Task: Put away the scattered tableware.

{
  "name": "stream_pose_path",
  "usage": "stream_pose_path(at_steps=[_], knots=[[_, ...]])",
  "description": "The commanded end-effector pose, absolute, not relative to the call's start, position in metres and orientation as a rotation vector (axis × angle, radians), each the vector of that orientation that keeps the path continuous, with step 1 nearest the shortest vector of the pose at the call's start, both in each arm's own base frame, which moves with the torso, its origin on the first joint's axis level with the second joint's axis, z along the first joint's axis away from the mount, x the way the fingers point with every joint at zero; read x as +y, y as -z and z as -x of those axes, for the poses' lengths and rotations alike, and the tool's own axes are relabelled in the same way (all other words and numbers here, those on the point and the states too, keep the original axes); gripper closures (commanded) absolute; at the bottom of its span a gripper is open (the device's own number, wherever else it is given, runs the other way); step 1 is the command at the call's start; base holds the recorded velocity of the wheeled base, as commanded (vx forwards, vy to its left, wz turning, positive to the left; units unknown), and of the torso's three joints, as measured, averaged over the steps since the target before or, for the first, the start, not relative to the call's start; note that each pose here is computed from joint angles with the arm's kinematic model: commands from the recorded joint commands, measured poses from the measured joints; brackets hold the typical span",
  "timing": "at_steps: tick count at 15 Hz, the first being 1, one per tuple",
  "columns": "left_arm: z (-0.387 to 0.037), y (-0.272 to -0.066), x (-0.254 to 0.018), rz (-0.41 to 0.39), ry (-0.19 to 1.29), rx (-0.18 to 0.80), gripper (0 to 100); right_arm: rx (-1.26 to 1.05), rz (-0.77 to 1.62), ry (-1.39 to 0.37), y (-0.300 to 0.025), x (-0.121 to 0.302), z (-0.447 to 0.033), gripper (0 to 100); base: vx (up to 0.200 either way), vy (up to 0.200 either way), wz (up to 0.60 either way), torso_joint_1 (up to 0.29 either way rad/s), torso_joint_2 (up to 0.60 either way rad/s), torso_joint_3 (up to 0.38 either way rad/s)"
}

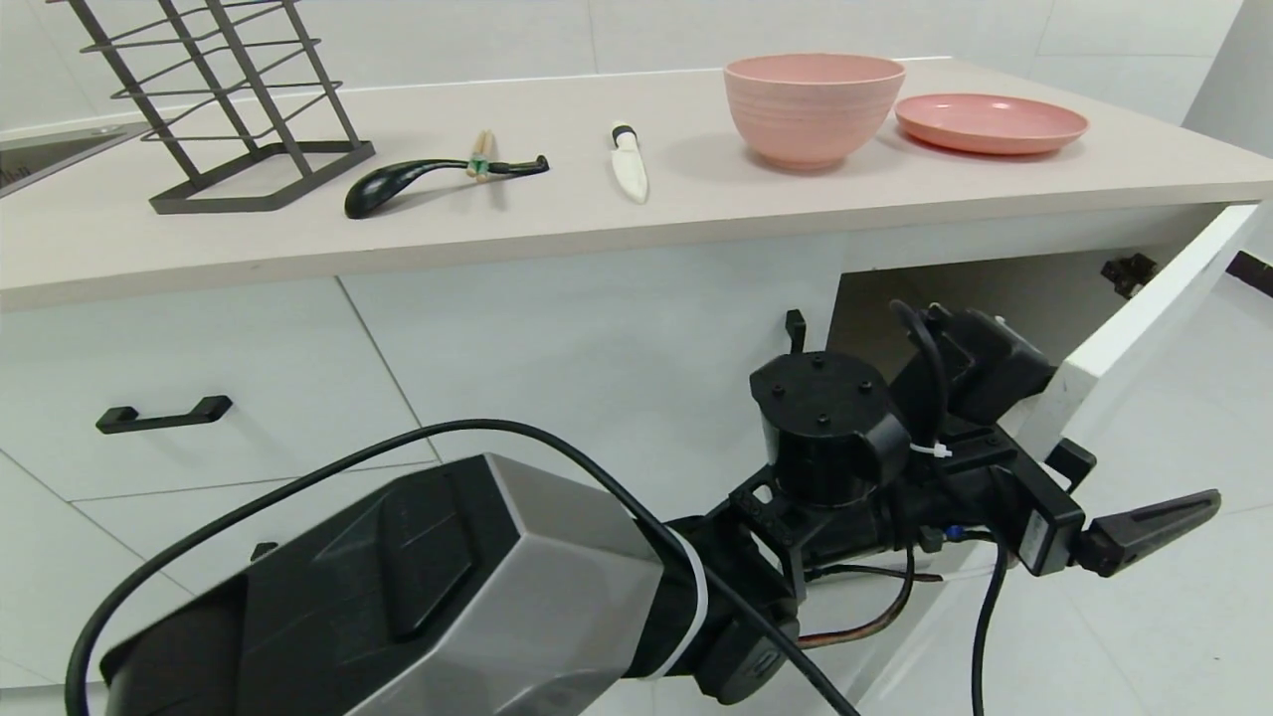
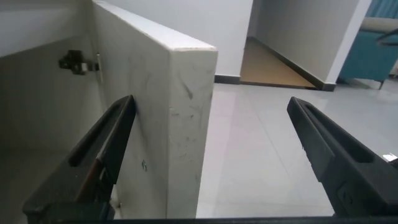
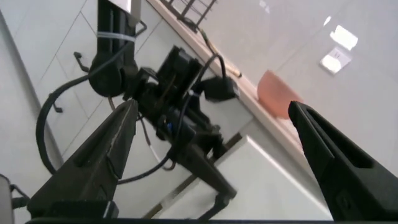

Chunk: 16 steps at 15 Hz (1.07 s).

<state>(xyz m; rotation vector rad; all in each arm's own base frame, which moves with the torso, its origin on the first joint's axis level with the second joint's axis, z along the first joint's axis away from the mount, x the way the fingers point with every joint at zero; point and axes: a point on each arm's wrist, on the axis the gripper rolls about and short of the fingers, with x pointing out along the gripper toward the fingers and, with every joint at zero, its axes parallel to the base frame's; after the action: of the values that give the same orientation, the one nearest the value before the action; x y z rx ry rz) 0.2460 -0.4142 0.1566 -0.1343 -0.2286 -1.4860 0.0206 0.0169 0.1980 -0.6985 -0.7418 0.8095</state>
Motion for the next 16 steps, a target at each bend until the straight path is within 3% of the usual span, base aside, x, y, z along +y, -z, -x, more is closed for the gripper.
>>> stream_pose_path(at_steps=[1, 9, 11, 13, 16], knots=[[-0.230, -0.153, -0.424, 0.139, 1.524, -0.219, 0, -0.799, 0.732, -0.831, -0.194, 0.020, -0.005, 0, 0.000, 0.000, 0.00, 0.000, 0.00, 0.000], [-0.214, -0.136, -0.440, 0.133, 1.569, -0.180, 0, -0.656, 0.589, -0.739, -0.139, 0.022, 0.039, 0, 0.000, 0.000, 0.00, 0.000, 0.00, 0.000], [-0.214, -0.133, -0.442, 0.133, 1.569, -0.178, 0, -0.593, 0.494, -0.630, -0.137, 0.020, 0.034, 0, 0.000, 0.000, 0.00, 0.000, 0.00, 0.000], [-0.217, -0.131, -0.447, 0.140, 1.568, -0.186, 0, -0.501, 0.368, -0.377, -0.133, 0.015, 0.027, 0, 0.000, 0.000, 0.00, 0.000, 0.00, 0.000], [-0.217, -0.130, -0.461, 0.175, 1.571, -0.212, 0, -0.603, 0.396, -0.354, -0.142, 0.015, 0.033, 0, 0.000, 0.000, 0.00, 0.000, 0.00, 0.000]])
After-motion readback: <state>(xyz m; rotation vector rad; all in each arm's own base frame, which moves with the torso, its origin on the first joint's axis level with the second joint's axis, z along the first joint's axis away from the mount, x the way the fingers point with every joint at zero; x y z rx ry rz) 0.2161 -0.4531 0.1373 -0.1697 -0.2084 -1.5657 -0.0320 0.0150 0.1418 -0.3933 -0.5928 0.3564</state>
